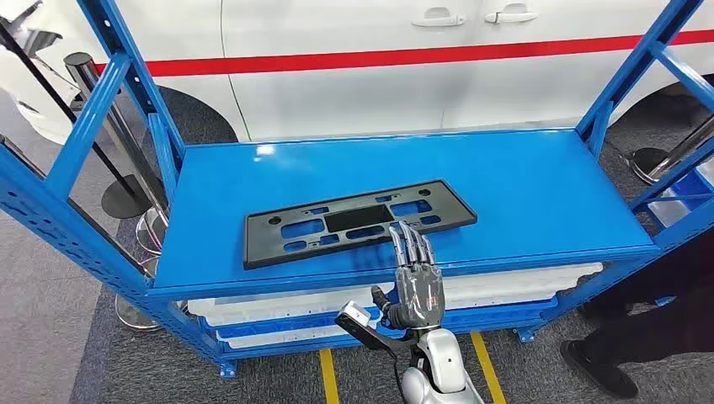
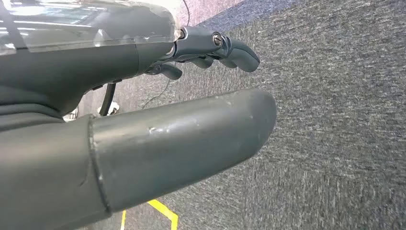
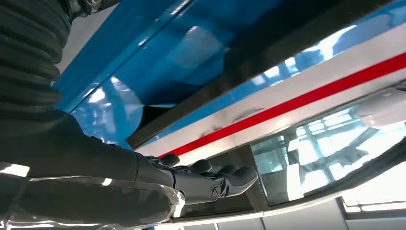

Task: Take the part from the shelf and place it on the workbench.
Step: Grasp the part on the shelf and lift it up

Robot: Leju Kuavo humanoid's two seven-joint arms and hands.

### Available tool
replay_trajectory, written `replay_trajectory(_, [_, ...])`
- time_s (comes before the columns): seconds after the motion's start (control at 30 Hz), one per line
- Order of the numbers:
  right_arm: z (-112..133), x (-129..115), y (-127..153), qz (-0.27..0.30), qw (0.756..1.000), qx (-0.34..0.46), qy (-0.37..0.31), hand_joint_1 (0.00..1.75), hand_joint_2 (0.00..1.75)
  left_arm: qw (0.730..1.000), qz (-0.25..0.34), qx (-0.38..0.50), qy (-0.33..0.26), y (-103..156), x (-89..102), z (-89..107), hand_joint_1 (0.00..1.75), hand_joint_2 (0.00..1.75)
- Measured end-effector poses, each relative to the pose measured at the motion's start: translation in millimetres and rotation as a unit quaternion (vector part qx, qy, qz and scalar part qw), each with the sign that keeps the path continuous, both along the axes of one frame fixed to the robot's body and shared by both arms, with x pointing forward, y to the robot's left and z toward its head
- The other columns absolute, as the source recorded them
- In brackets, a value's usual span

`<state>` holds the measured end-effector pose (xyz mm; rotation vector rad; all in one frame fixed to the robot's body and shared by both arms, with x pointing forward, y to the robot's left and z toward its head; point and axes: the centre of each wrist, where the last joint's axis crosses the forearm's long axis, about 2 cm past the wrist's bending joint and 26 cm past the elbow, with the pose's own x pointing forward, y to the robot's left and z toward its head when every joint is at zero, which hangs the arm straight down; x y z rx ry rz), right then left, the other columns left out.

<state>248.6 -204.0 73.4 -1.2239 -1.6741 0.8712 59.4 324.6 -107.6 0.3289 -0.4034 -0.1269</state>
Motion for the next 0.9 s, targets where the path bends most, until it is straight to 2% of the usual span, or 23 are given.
replay_trajectory(0.3, [11, 7, 12, 0.02, 0.999, 0.039, -0.025, 0.0, 1.75, 1.0, -0.003, -0.007, 0.003, -2, 2.0, 0.1, 0.0, 0.0])
replay_trajectory(0.9, [11, 8, 14, 0.001, 1.0, 0.003, -0.014, 0.0, 1.75, 1.0, -0.013, -0.009, 0.014, -2, 2.3, 0.1, 0.0, 0.0])
